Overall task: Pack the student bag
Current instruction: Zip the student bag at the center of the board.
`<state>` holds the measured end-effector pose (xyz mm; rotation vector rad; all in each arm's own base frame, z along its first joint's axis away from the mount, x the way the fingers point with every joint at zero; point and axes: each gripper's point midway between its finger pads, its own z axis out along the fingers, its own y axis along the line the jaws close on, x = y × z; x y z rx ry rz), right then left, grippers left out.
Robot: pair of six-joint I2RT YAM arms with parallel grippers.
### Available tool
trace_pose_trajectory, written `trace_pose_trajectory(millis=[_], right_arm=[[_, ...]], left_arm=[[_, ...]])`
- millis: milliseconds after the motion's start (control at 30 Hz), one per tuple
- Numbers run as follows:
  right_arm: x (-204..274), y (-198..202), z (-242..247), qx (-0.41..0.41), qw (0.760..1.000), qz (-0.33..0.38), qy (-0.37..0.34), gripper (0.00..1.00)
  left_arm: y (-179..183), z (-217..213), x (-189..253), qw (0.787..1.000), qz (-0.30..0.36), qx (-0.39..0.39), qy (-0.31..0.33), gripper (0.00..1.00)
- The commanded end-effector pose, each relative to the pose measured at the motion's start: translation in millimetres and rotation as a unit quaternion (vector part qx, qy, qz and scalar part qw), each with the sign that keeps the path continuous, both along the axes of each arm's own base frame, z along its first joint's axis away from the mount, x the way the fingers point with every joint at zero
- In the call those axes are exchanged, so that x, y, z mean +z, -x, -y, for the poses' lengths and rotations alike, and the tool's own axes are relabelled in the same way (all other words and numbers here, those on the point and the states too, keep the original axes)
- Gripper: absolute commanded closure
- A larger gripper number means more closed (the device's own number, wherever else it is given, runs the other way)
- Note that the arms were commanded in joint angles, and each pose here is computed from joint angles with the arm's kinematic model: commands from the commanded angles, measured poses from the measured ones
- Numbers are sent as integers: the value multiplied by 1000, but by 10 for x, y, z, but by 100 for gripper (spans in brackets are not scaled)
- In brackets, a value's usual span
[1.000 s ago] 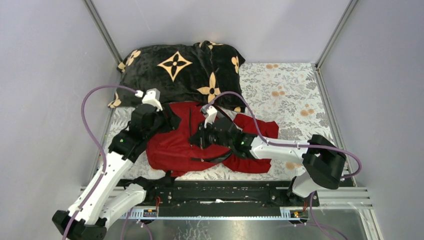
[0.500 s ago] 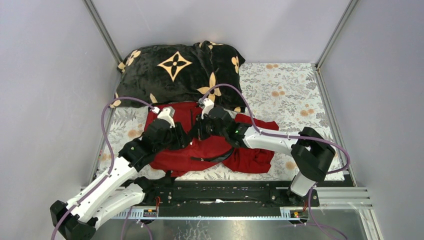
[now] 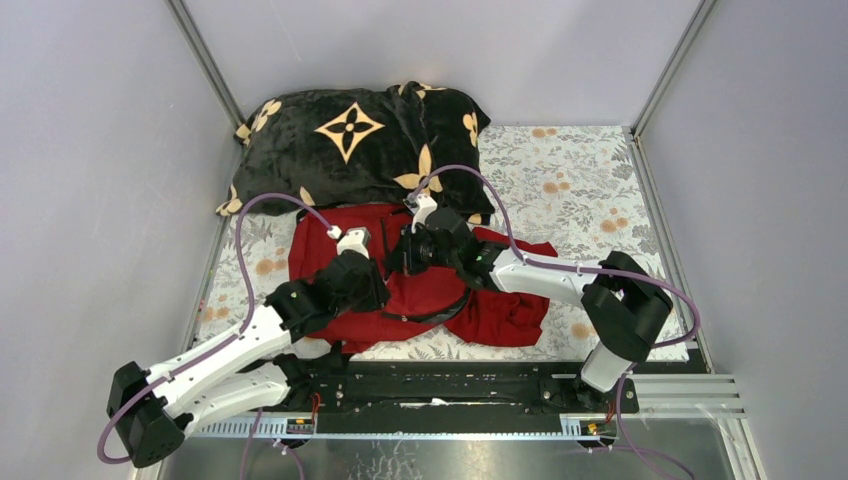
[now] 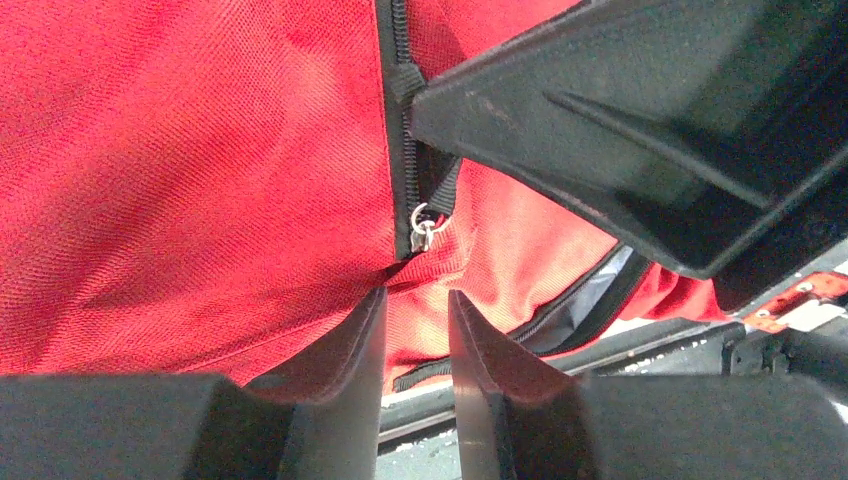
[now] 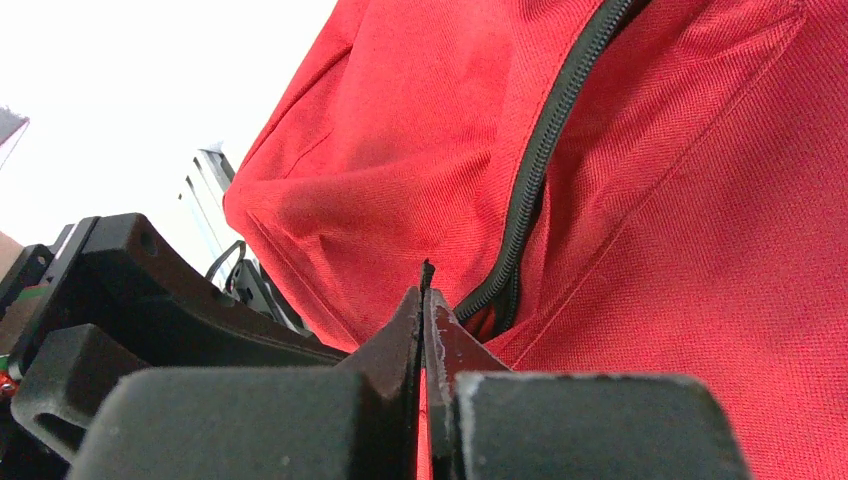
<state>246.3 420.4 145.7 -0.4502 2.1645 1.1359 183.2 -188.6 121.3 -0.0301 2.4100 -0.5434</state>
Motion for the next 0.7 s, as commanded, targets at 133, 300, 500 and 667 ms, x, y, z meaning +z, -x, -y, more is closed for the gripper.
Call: trace_pose_trajectory(millis=[133, 300, 500, 667], right_arm=[[269, -45, -15, 5, 999, 19, -46, 100], [235, -40, 8, 4, 999, 15, -44, 100], [219, -25, -21, 10, 999, 10, -48, 100], [215, -34, -9, 5, 999, 7, -49, 100]], left_arm=[[-247, -114, 20, 997, 55, 54, -28, 66], [-256, -153, 119, 995, 72, 57, -26, 60], [-250, -51, 30, 997, 56, 35, -41, 56], [-231, 84, 0, 998, 56, 12, -34, 61]])
